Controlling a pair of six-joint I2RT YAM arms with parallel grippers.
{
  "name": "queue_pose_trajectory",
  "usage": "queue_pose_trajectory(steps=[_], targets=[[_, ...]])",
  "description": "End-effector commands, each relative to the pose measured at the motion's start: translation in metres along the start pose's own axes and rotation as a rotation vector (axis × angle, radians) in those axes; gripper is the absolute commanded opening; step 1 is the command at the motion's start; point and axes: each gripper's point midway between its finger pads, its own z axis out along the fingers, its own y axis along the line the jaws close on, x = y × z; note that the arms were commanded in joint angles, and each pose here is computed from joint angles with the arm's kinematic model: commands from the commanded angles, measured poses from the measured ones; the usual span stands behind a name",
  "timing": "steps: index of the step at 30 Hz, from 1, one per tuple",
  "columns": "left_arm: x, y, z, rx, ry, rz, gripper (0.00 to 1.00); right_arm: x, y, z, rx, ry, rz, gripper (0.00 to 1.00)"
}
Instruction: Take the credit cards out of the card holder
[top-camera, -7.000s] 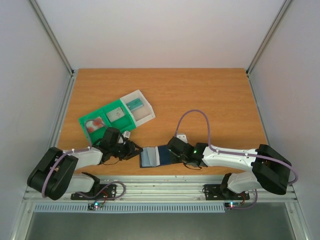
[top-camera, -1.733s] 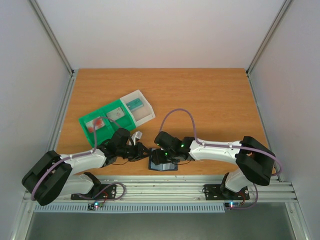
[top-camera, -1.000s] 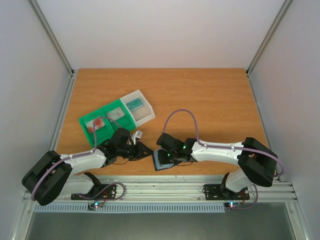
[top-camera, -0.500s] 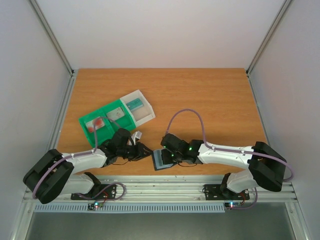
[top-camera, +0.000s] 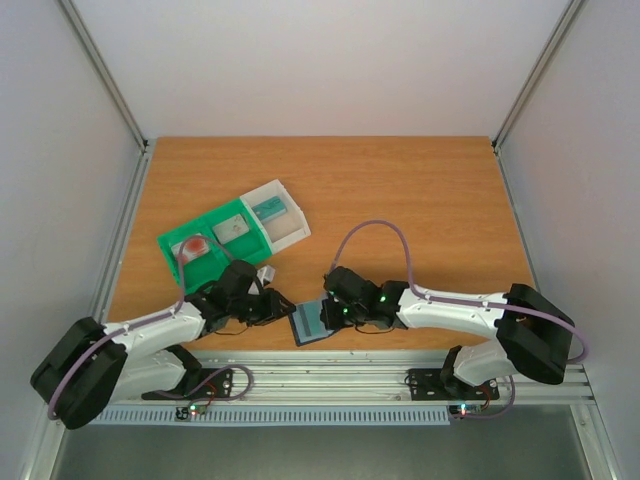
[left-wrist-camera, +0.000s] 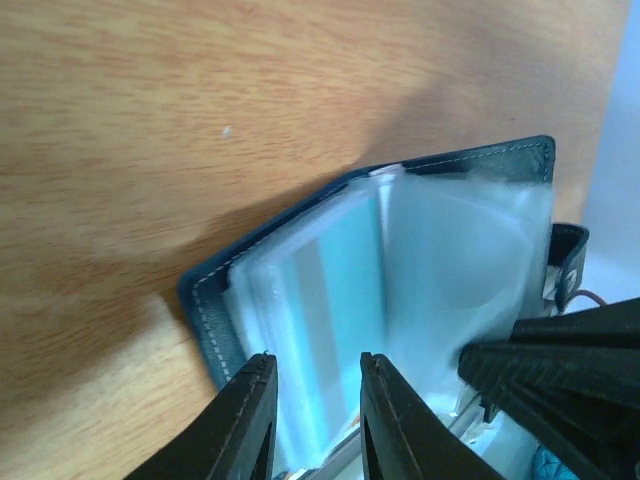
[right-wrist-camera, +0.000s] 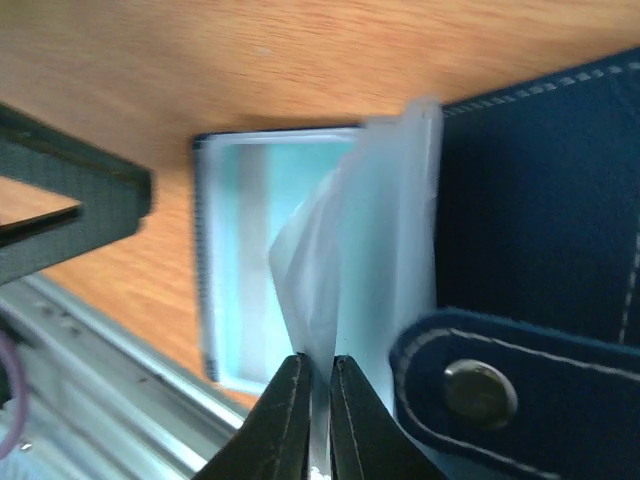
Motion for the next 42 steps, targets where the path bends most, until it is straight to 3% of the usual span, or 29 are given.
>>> queue_pose_trajectory(steps=[1,12,21,29,34,42], targets=[[-0.003,-0.006,0.007,0.014,0.018,0.031,0.25,0.009,-0.040,-0.003,0.145,-0.007,0.044,0.09],[-0.004,-0.009,0.008,0.017,0.026,0.035,0.25,0.003,-0.076,-0.027,0.334,-0.084,0.020,0.14],[-0.005,-0.018,0.008,0.059,0.030,0.040,0.26,-0.010,-0.068,-0.053,0.383,-0.096,0.003,0.19],[-0.007,-0.036,0.011,0.114,0.041,0.057,0.24,-0.019,-0.029,-0.077,0.241,-0.103,-0.004,0.22],[-0.010,-0.047,0.020,0.143,0.064,0.061,0.24,-0.016,0.020,-0.070,0.010,-0.088,-0.064,0.24],[-0.013,-0.024,0.015,0.025,0.012,0.020,0.24,-0.010,0.015,-0.026,0.058,-0.017,-0.092,0.24]])
